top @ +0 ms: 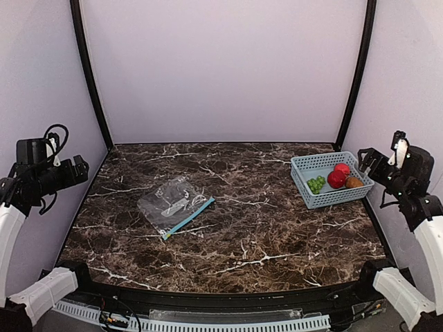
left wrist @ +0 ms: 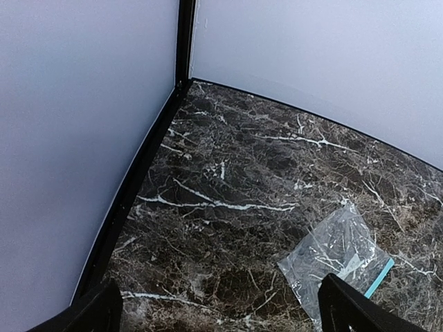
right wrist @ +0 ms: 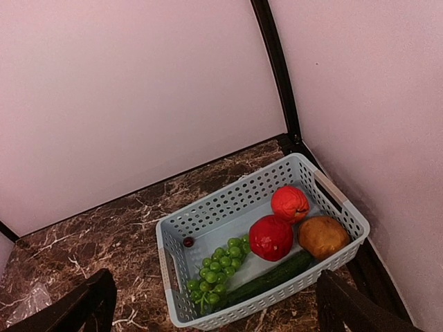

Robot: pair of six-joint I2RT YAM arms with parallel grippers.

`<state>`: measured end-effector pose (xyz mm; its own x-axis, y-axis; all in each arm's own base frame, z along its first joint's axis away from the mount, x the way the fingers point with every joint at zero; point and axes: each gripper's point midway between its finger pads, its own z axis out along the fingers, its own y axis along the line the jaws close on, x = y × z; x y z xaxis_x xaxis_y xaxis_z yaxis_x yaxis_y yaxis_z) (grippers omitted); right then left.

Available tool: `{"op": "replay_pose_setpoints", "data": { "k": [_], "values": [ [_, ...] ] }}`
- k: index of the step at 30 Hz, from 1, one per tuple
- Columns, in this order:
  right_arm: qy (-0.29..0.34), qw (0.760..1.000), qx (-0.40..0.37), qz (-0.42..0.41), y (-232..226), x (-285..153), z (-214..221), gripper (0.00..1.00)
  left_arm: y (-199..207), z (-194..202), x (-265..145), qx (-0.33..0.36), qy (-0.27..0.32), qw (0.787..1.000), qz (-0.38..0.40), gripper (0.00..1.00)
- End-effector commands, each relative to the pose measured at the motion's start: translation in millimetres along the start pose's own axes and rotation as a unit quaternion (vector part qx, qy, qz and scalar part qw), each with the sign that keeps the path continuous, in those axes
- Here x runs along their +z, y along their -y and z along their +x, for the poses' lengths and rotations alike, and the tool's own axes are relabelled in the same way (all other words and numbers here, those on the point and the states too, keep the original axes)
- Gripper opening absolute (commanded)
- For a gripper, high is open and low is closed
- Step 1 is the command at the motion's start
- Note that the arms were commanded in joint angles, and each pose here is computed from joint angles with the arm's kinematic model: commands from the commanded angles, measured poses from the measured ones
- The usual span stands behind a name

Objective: Place the food in the zip-top bag and seal the zipper
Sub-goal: Pick up the zipper food storage bag at the center of the board.

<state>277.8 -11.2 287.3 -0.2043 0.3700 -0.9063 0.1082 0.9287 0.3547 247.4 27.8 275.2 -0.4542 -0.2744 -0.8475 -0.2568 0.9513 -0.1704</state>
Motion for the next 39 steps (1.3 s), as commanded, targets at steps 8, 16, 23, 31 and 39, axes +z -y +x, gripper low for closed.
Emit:
{"op": "replay_pose_setpoints", "data": {
  "k": [8, 16, 23, 31, 39],
  "values": [
    [-0.098, 0.993, -0.036, -0.062, -27.1, -7.5, 14.0, 0.99, 55.0, 50.1, 22.9, -0.005, -0.133, 0.979, 0.154, 0.90],
    [-0.201, 0.972, -0.047, -0.116, -59.7, -0.2, 60.7, 0.99, 112.0, 113.9, 41.8, -0.015, -0.193, 0.958, 0.211, 0.88],
    [-0.245, 0.958, -0.046, -0.142, -87.2, -2.6, 102.3, 0.98, 142.1, 177.9, 54.3, -0.053, -0.259, 0.937, 0.226, 0.87],
    [-0.263, 0.948, -0.046, -0.176, -113.1, -5.9, 121.2, 0.99, 150.3, 231.8, 55.8, -0.142, -0.282, 0.906, 0.280, 0.74],
    [-0.268, 0.942, -0.043, -0.197, -129.2, -6.7, 124.3, 0.99, 157.0, 248.1, 63.9, -0.161, -0.298, 0.893, 0.295, 0.53]
  ]
}}
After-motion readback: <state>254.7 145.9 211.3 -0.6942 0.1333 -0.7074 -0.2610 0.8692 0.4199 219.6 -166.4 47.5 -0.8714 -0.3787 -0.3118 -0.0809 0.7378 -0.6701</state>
